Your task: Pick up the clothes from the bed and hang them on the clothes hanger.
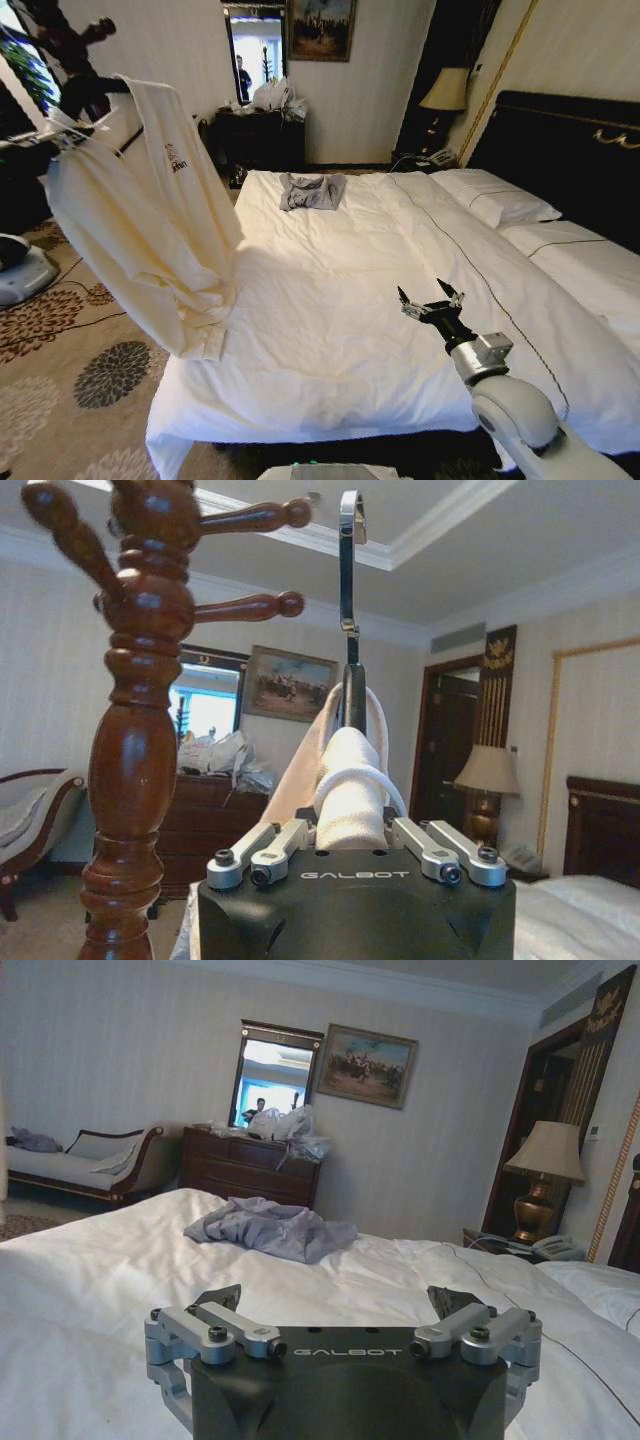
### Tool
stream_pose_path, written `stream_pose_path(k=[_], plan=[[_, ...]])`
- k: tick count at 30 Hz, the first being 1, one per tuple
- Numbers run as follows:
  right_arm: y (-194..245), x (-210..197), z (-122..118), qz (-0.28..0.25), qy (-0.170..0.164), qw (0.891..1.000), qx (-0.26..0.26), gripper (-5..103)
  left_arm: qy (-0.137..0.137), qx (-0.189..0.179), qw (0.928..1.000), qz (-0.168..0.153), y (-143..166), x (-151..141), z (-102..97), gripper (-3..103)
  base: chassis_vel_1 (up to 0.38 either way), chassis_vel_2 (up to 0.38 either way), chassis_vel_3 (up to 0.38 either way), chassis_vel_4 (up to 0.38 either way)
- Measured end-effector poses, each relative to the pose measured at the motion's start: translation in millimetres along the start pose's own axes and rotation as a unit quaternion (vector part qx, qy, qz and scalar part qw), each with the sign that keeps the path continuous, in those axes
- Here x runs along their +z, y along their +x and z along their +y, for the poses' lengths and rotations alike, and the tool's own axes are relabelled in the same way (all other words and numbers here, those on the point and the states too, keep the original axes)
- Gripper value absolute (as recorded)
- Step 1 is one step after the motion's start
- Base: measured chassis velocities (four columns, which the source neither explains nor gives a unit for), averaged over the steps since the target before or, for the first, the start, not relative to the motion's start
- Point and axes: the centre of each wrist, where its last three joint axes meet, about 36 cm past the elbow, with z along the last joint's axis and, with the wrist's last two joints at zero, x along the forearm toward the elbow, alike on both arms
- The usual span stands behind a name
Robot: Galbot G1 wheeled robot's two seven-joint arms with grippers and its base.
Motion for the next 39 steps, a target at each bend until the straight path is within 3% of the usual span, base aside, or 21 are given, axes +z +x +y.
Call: stream_pose_path(k=[5, 11, 22, 26, 35, 39], plan=[[-0.1, 0.0, 0.0, 0.0, 0.0, 1.0, 0.0, 100, 0.024, -0.016, 0.9995, -0.008, -18.3, 7.1, 11.7, 22, 0.0, 0.0, 0.0, 0.0], [-0.1, 0.0, 0.1, 0.0, 0.0, 1.0, 0.0, 100, 0.034, -0.014, 0.9993, -0.005, -34.8, 20.9, 10.2, 22, 0.0, 0.0, 0.0, 0.0], [-0.2, -0.1, 0.0, 0.0, 0.0, 1.0, 0.0, 100, 0.046, -0.007, 0.9989, 0.004, -86.2, 83.6, -5.1, 22, 0.0, 0.0, 0.0, 0.0], [-0.2, -0.1, 0.0, 0.0, 0.0, 1.0, 0.0, 100, 0.062, 0.002, 0.998, 0.003, -119.7, 112.9, -17.9, 22, 0.0, 0.0, 0.0, 0.0], [-0.2, -0.1, 0.0, 0.0, 0.0, 1.0, 0.0, 100, 0.071, 0.024, 0.9972, -0.006, -182.1, 116.0, -35.1, 22, 0.0, 0.0, 0.0, 0.0], [-0.2, -0.1, 0.0, 0.0, 0.0, 1.0, 0.0, 100, 0.066, 0.034, 0.9972, -0.01, -192.0, 107.3, -42.3, 22, 0.0, 0.0, 0.0, 0.0]])
